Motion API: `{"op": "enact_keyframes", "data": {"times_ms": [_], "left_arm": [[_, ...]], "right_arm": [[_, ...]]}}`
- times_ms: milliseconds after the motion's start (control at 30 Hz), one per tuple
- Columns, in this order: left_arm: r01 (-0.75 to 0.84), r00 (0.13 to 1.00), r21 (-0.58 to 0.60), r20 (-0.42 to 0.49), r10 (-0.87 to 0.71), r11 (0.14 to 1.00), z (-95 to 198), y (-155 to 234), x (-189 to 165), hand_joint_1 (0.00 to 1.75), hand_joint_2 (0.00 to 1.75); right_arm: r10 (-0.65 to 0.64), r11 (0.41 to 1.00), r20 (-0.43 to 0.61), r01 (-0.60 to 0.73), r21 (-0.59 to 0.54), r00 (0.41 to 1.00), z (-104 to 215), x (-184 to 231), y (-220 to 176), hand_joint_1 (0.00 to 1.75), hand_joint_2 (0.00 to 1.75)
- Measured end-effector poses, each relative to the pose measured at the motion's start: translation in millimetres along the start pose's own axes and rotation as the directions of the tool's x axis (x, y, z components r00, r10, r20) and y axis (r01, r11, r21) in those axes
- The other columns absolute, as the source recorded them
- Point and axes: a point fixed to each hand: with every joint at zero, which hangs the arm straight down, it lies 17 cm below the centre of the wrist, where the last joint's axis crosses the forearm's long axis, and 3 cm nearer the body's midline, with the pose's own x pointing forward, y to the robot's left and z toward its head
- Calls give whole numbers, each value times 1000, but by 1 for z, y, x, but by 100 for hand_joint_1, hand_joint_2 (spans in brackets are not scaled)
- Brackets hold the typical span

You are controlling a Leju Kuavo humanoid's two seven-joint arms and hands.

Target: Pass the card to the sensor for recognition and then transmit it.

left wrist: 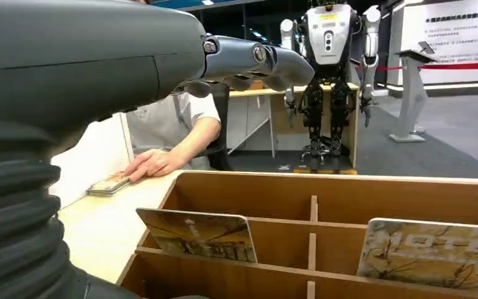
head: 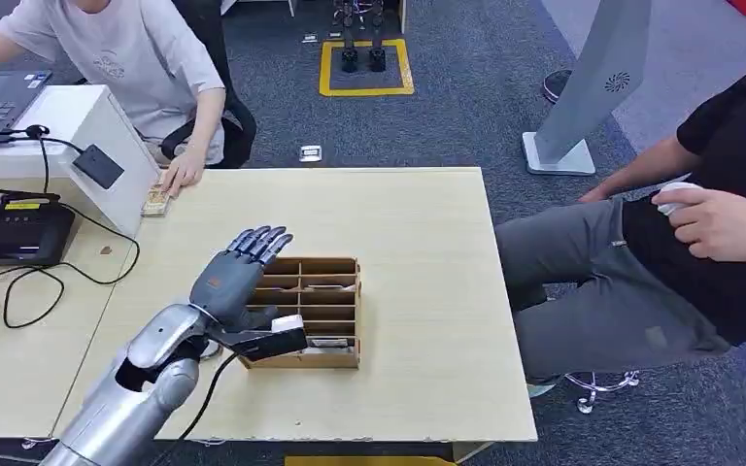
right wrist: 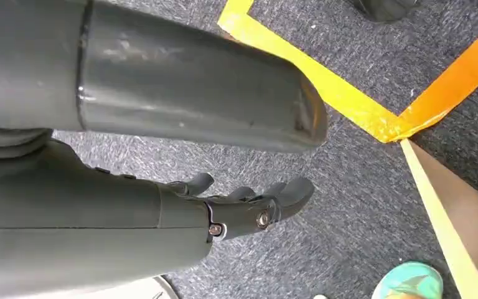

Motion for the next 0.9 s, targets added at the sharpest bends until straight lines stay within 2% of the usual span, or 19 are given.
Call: {"op": "enact_keyframes", "data": {"times_ms": [900], "left_arm": [[6, 1000, -15, -6, -6, 1000, 3, -5, -5, 0, 175]], "right_arm": [[14, 1000, 14, -15, 2, 1000, 0, 2, 1, 0, 0]]}}
